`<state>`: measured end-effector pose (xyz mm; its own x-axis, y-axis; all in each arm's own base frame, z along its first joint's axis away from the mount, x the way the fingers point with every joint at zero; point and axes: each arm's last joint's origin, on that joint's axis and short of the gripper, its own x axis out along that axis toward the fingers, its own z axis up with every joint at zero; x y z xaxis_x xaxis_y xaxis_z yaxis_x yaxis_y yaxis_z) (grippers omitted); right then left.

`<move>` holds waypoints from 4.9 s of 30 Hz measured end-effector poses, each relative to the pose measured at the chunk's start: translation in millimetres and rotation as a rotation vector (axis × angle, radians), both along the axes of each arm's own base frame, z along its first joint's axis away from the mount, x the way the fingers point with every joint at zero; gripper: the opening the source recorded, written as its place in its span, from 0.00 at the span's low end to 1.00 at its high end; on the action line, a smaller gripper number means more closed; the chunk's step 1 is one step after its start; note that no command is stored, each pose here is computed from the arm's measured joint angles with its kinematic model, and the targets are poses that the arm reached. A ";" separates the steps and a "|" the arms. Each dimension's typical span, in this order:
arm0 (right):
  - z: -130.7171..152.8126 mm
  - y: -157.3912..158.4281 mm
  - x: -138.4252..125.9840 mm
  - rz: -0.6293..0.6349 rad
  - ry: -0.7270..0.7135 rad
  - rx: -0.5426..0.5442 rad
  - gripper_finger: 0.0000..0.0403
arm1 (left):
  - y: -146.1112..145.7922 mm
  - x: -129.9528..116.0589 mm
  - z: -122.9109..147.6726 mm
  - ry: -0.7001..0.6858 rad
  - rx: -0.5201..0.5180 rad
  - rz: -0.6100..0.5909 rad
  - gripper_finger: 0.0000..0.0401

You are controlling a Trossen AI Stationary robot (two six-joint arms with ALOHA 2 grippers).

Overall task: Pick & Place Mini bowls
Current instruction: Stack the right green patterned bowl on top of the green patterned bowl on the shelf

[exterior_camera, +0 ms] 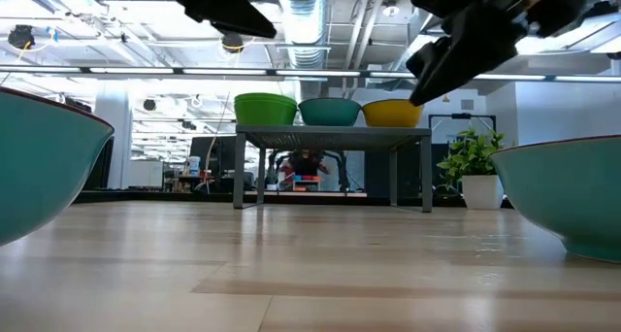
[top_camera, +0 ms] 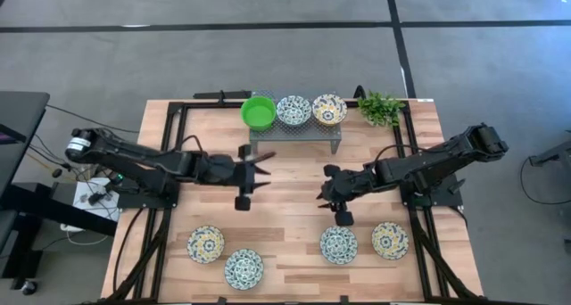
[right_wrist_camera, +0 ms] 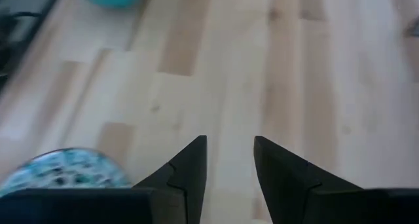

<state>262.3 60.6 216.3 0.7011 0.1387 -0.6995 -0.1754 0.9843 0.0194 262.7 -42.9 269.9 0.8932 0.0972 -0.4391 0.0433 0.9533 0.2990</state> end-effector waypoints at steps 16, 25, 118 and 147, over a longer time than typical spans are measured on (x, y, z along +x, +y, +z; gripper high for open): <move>-22.5 25.7 -26.0 0.024 0.351 0.306 0.30 | -22.9 -8.2 -7.6 0.072 -0.101 -0.026 0.29; -38.0 32.9 -18.6 -0.020 0.402 0.328 0.30 | -22.8 -8.2 -7.7 0.073 -0.096 -0.028 0.29; 171.5 -228.1 20.6 -0.859 -0.232 -0.025 0.01 | -26.8 -19.6 -46.9 0.101 -0.104 -0.058 0.29; 130.3 -268.7 76.4 -0.798 0.113 0.110 0.01 | -25.9 -14.0 -36.1 -0.041 -0.183 0.052 0.29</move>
<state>338.7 -208.1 346.6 0.5439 -0.3011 -0.7833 0.5870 0.8035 0.0988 248.8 -68.8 233.7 0.9066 0.0657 -0.4169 -0.0163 0.9925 0.1210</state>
